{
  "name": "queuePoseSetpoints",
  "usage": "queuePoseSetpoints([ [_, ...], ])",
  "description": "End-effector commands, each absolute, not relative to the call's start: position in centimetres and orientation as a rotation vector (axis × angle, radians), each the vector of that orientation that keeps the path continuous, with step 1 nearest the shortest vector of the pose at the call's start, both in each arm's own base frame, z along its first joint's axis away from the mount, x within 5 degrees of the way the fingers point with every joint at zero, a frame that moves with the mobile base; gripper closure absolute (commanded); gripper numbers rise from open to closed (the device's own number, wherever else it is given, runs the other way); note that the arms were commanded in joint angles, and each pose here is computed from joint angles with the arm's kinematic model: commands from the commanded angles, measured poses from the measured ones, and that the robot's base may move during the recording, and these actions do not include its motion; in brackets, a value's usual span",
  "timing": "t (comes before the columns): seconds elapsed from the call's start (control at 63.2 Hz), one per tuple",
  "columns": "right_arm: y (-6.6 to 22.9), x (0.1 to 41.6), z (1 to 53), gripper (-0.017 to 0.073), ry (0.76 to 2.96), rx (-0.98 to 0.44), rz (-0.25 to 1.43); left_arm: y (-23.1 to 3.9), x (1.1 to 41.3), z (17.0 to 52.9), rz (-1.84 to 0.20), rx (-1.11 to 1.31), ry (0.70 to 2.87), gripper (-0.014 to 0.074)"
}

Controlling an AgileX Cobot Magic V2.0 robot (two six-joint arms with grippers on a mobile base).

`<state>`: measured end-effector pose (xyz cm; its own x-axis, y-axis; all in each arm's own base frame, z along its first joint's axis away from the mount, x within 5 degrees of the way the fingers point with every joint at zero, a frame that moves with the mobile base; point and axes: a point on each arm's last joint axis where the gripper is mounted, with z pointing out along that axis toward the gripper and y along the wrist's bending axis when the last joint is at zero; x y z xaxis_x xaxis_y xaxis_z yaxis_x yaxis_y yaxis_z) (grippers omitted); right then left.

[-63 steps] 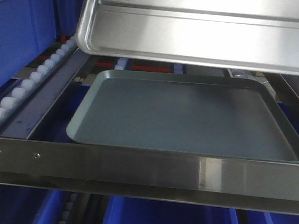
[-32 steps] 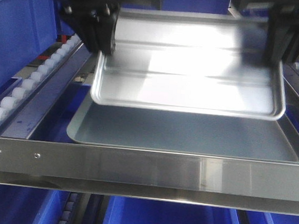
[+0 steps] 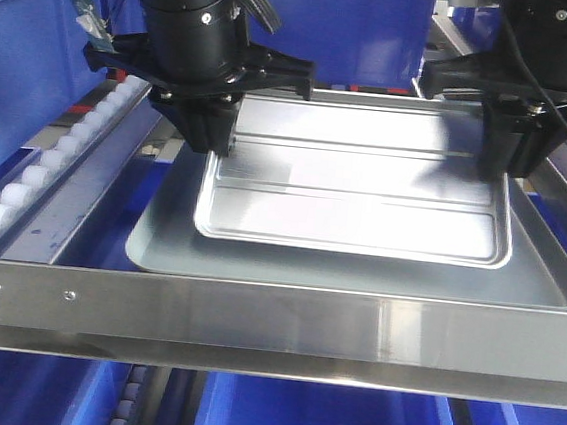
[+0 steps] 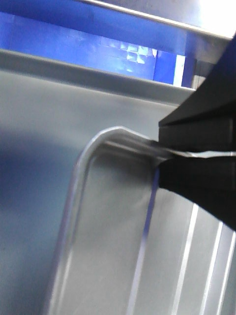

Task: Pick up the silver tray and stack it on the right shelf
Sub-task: 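Open both grippers and raise them away from the stacked trays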

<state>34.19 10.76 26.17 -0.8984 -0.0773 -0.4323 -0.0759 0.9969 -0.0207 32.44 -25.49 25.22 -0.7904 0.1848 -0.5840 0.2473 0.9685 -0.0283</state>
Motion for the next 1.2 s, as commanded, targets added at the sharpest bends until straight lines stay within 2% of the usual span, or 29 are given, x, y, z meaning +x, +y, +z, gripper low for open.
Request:
queuePoseSetpoints([
  [0.0, 10.7, 34.4, 29.4, 0.0484, 2.543, -0.144, 0.027, -25.6, 32.5, 28.5, -0.215, 0.338, 2.381, 0.0683],
  [0.047, 10.7, 34.4, 29.3, 0.0449, 2.545, -0.144, 0.026, -25.4, 32.6, 28.4, -0.224, 0.327, 2.393, 0.0665],
  [0.111, 10.7, 34.4, 29.3, 0.0375, 2.546, -0.144, 0.026, -25.2, 32.8, 28.3, -0.244, 0.295, 2.411, 0.0589],
  [0.253, 10.7, 34.4, 29.3, 0.0150, 2.545, -0.144, 0.026, -24.8, 33.1, 28.4, -0.249, 0.275, 2.411, 0.0287],
  [0.316, 10.7, 34.4, 29.3, 0.0067, 2.545, -0.145, 0.025, -24.8, 33.1, 28.4, -0.246, 0.277, 2.409, 0.0180],
  [0.364, 10.7, 34.4, 29.3, 0.0019, 2.545, -0.145, 0.025, -24.8, 33.1, 28.4, -0.246, 0.277, 2.409, 0.0123],
  [0.427, 10.7, 34.4, 29.3, -0.0016, 2.546, -0.145, 0.025, -24.7, 33.1, 28.3, -0.242, 0.277, 2.414, 0.0104],
  [0.648, 10.4, 33.6, 30.8, -0.0012, 2.514, -0.137, 0.035, -24.1, 32.5, 29.4, -0.219, 0.261, 2.429, 0.0111],
  [0.775, 9.9, 32.1, 33.5, 0.0008, 2.444, -0.125, 0.060, -23.1, 31.4, 31.9, -0.230, 0.254, 2.394, 0.0174],
  [0.854, 9.4, 30.9, 35.2, 0.0098, 2.407, -0.117, 0.070, -22.3, 30.2, 34.1, -0.241, 0.292, 2.357, 0.0242],
  [0.933, 8.9, 29.6, 36.5, 0.0237, 2.390, -0.109, 0.073, -21.4, 28.6, 36.2, -0.240, 0.355, 2.309, 0.0346],
  [1.075, 8.1, 27.2, 37.8, 0.0525, 2.350, -0.104, 0.087, -19.9, 25.6, 38.3, -0.301, 0.402, 2.203, 0.0597],
  [1.123, 7.8, 26.3, 37.4, 0.0496, 2.337, -0.108, 0.093, -19.3, 24.7, 38.3, -0.330, 0.406, 2.170, 0.0692],
  [1.186, 7.5, 25.1, 37.0, 0.0501, 2.306, -0.114, 0.107, -18.2, 23.2, 37.7, -0.366, 0.414, 2.139, 0.0684],
])
